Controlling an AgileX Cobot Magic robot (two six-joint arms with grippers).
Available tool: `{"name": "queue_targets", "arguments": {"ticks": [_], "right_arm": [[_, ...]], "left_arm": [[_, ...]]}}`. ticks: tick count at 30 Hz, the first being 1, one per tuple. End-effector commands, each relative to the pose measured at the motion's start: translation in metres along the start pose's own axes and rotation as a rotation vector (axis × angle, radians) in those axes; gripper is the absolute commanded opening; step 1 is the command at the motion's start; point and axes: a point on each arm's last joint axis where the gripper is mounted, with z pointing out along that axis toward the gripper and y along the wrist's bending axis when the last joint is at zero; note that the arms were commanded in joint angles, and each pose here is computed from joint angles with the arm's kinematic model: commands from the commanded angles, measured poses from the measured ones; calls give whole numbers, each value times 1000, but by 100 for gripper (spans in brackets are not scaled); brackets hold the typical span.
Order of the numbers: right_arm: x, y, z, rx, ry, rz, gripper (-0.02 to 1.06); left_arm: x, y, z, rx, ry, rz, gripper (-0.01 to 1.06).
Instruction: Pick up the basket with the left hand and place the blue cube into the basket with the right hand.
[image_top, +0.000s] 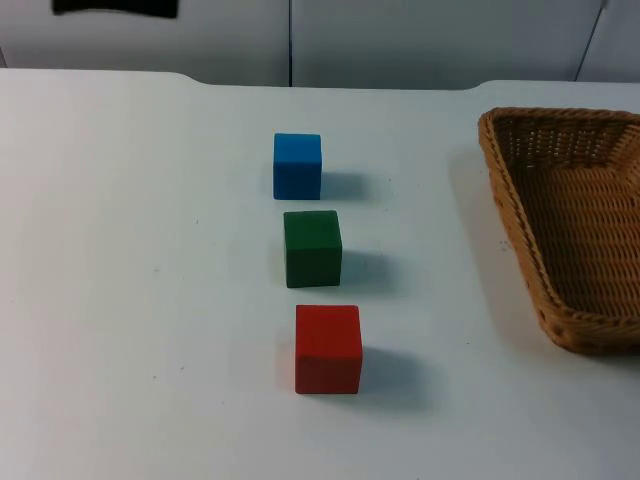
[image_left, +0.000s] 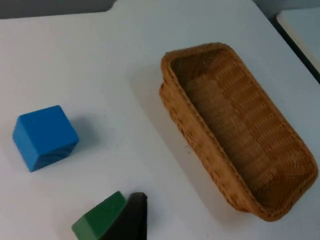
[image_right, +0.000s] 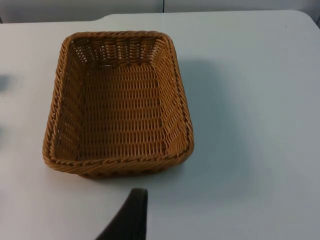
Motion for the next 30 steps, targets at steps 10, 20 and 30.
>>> {"name": "queue_targets", "arguments": {"ticks": [10, 20, 30], "right_arm": [[1, 0, 1, -3, -5, -2, 104], [1, 0, 1, -3, -5, -2, 104], [1, 0, 1, -3, -5, -2, 104]], "left_arm": [[-21, -25, 99, 119, 69, 35, 105], [-3, -24, 176, 88, 193, 24, 105], [17, -32, 236, 72, 258, 2, 105]]}}
